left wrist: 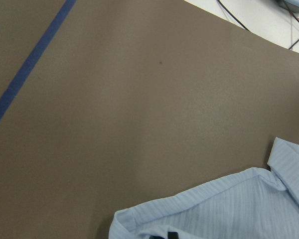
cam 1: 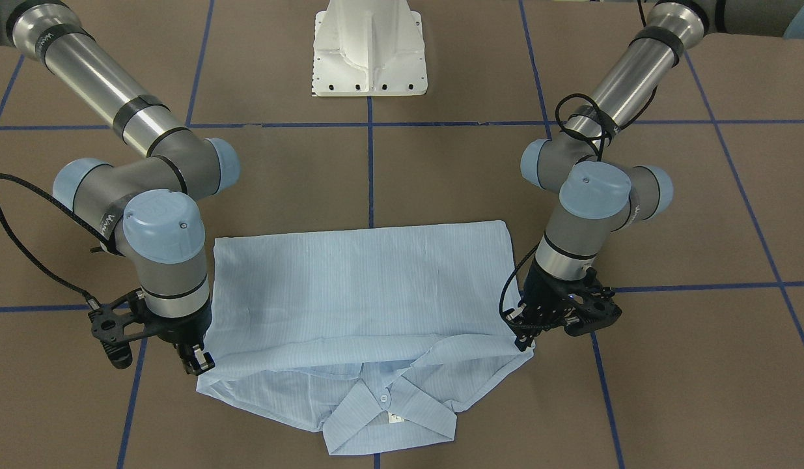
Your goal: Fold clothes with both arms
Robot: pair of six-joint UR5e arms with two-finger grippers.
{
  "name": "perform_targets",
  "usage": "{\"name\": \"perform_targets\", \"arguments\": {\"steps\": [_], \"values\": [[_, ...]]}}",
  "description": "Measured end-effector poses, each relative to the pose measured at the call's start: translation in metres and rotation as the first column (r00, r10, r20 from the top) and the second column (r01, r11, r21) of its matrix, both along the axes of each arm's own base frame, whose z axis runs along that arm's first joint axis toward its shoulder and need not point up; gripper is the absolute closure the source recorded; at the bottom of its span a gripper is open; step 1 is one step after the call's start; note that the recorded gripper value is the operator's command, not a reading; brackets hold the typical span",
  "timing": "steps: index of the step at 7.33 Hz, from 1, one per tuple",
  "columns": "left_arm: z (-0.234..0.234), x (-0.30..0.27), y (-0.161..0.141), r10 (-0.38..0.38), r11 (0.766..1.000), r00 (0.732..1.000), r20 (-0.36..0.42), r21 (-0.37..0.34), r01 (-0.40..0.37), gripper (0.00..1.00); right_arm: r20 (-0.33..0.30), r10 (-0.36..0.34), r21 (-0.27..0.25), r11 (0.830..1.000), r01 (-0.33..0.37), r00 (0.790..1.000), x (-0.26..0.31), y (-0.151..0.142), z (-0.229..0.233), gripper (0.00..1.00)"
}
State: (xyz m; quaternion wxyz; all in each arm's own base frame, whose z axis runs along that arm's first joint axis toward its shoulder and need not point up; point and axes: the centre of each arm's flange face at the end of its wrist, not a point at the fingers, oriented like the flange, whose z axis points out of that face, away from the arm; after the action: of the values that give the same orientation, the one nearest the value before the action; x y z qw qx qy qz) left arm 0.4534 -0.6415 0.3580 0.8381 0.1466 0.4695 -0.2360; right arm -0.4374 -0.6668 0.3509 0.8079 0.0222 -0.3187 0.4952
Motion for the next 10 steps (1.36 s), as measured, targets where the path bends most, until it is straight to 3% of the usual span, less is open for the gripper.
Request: {"name": "perform_targets", "arguments": {"steps": [1,4,5,6,8,10], "values": [[0.001,0.0,-0.001,0.0,1.0,1.0,0.001,0.0,0.0,0.56,0.0,-0.001,0.0,1.0,0.001,1.0,-0.001,0.0,0.0,0.0],[-0.001,-0.014,-0.009,-0.019,1.0,1.0,-0.009,0.008,0.02,0.44,0.024,-0.007,0.018,1.0,0.007,1.0,-0.002,0.007,-0.016,0.0],[-0.002,-0.023,-0.015,-0.031,0.999,0.999,-0.011,0.011,0.031,0.39,0.055,-0.021,0.039,0.999,0.019,0.998,0.001,0.034,-0.022,0.0],[-0.002,-0.028,-0.018,-0.035,0.999,0.999,-0.011,0.014,0.035,0.39,0.085,-0.04,0.046,0.998,0.036,0.996,0.004,0.081,-0.01,0.0],[0.0,-0.031,-0.018,-0.035,0.999,0.999,-0.015,0.025,0.035,0.39,0.136,-0.056,0.017,0.998,0.055,0.989,0.008,0.161,0.011,0.0],[0.003,-0.033,-0.016,-0.035,0.999,0.999,-0.02,0.031,0.035,0.39,0.149,-0.069,-0.02,0.997,0.073,0.986,0.0,0.199,0.026,0.01]]}}
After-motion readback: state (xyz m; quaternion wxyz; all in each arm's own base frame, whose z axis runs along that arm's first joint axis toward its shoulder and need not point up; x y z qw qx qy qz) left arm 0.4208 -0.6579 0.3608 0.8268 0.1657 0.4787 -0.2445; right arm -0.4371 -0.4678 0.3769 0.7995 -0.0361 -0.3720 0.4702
